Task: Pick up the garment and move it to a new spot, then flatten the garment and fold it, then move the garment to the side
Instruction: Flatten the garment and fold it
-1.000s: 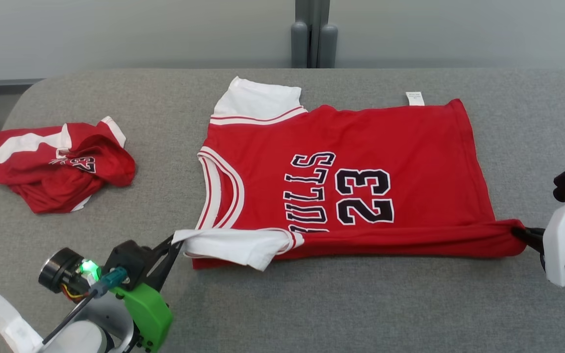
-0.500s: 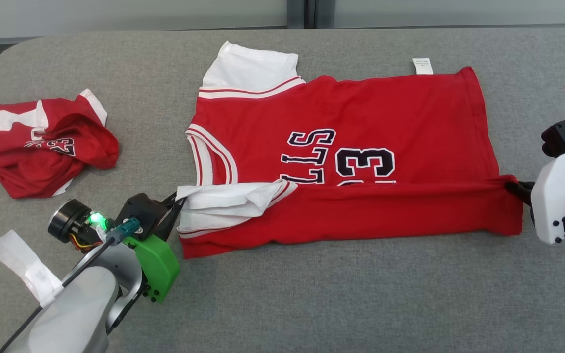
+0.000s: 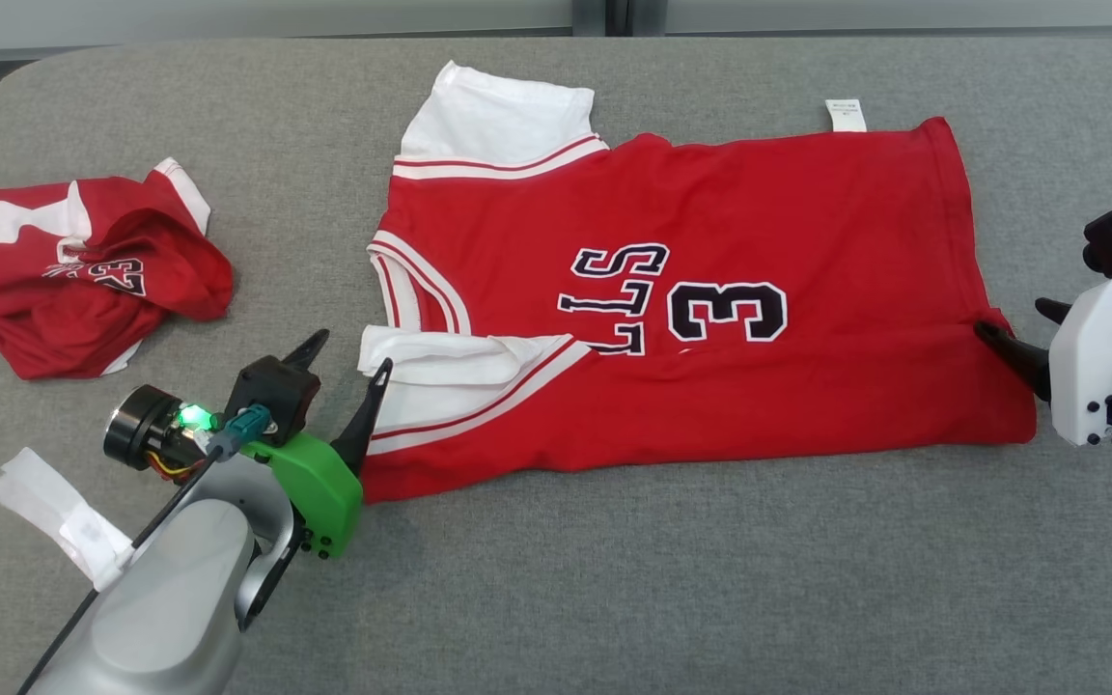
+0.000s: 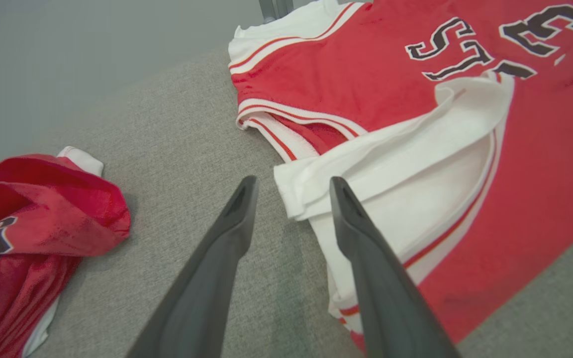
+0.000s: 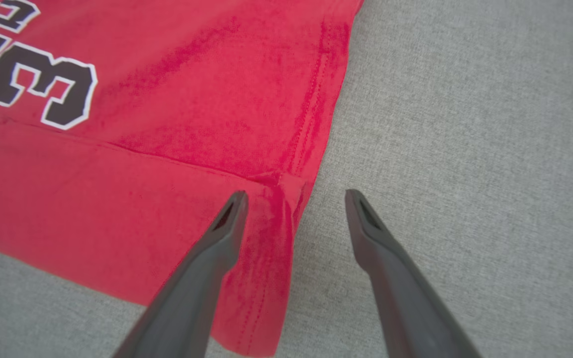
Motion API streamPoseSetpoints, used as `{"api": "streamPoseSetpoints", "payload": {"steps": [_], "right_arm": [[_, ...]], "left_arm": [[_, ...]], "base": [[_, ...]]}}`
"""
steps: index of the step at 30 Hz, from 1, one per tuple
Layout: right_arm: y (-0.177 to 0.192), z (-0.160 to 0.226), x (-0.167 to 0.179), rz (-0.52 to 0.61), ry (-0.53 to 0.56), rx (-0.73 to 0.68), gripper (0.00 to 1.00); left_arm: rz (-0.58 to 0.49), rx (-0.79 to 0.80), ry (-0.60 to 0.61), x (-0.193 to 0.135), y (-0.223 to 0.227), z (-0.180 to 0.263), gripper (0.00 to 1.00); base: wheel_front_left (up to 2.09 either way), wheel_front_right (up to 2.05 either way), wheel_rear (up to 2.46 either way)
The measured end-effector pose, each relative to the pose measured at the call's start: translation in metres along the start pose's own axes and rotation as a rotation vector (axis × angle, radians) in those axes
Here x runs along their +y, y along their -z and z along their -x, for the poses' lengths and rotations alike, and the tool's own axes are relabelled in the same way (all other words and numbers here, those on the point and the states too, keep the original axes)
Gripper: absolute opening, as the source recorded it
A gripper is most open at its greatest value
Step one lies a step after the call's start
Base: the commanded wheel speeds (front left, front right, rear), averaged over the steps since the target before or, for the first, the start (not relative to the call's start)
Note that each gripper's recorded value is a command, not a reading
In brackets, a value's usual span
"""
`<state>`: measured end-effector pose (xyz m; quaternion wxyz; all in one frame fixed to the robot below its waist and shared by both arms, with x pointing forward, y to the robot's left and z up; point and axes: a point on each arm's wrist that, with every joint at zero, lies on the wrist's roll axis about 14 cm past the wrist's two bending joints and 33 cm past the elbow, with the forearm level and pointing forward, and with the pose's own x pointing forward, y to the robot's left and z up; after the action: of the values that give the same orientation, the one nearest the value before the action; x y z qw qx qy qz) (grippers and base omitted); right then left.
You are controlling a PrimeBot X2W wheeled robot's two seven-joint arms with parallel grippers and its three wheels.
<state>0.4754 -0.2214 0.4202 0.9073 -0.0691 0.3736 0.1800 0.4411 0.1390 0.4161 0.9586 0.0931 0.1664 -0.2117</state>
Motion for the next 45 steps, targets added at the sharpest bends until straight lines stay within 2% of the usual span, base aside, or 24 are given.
{"api": "streamPoseSetpoints", "payload": {"steps": [3, 5, 8, 12, 18, 21, 23, 29, 33, 39, 45], "right_arm": [[-0.006, 0.001, -0.005, -0.007, 0.020, -0.046, 1.00], [-0.019, 0.007, -0.013, 0.067, 0.061, -0.131, 1.00], [-0.051, 0.013, -0.009, 0.033, 0.065, -0.325, 1.00], [-0.062, 0.025, -0.001, -0.022, 0.072, -0.504, 1.00], [-0.060, 0.043, 0.010, -0.078, 0.093, -0.672, 1.00], [-0.063, 0.055, 0.020, -0.130, 0.098, -0.745, 1.00], [-0.072, 0.069, 0.029, -0.126, 0.103, -0.818, 1.00], [-0.056, 0.097, 0.051, -0.192, 0.159, -0.924, 1.00], [-0.041, 0.094, 0.073, -0.188, 0.151, -0.902, 1.00], [-0.047, 0.105, 0.073, -0.209, 0.177, -0.950, 1.00], [-0.047, 0.112, 0.065, -0.200, 0.210, -0.964, 1.00]], "left_arm": [[0.043, -0.039, -0.053, 0.006, -0.006, -0.001, 1.00], [0.097, -0.098, -0.088, 0.007, -0.017, -0.001, 1.00], [0.180, -0.183, -0.140, 0.007, -0.033, 0.002, 1.00], [0.306, -0.254, -0.189, 0.004, -0.043, 0.011, 1.00], [0.417, -0.403, -0.265, 0.009, -0.076, 0.033, 1.00], [0.470, -0.432, -0.308, 0.007, -0.074, 0.047, 1.00], [0.498, -0.450, -0.328, 0.005, -0.074, 0.055, 1.00], [0.470, -0.440, -0.335, -0.005, -0.062, 0.069, 1.00], [0.461, -0.407, -0.336, -0.006, -0.049, 0.069, 1.00], [0.461, -0.340, -0.331, -0.013, -0.031, 0.061, 1.00], [0.441, -0.134, -0.334, -0.030, 0.024, 0.046, 1.00]], "base": [[0.00, 0.00, 0.00], [0.00, 0.00, 0.00], [0.00, 0.00, 0.00], [0.00, 0.00, 0.00], [0.00, 0.00, 0.00], [0.00, 0.00, 0.00], [0.00, 0.00, 0.00], [0.00, 0.00, 0.00], [0.00, 0.00, 0.00], [0.00, 0.00, 0.00], [0.00, 0.00, 0.00]]}}
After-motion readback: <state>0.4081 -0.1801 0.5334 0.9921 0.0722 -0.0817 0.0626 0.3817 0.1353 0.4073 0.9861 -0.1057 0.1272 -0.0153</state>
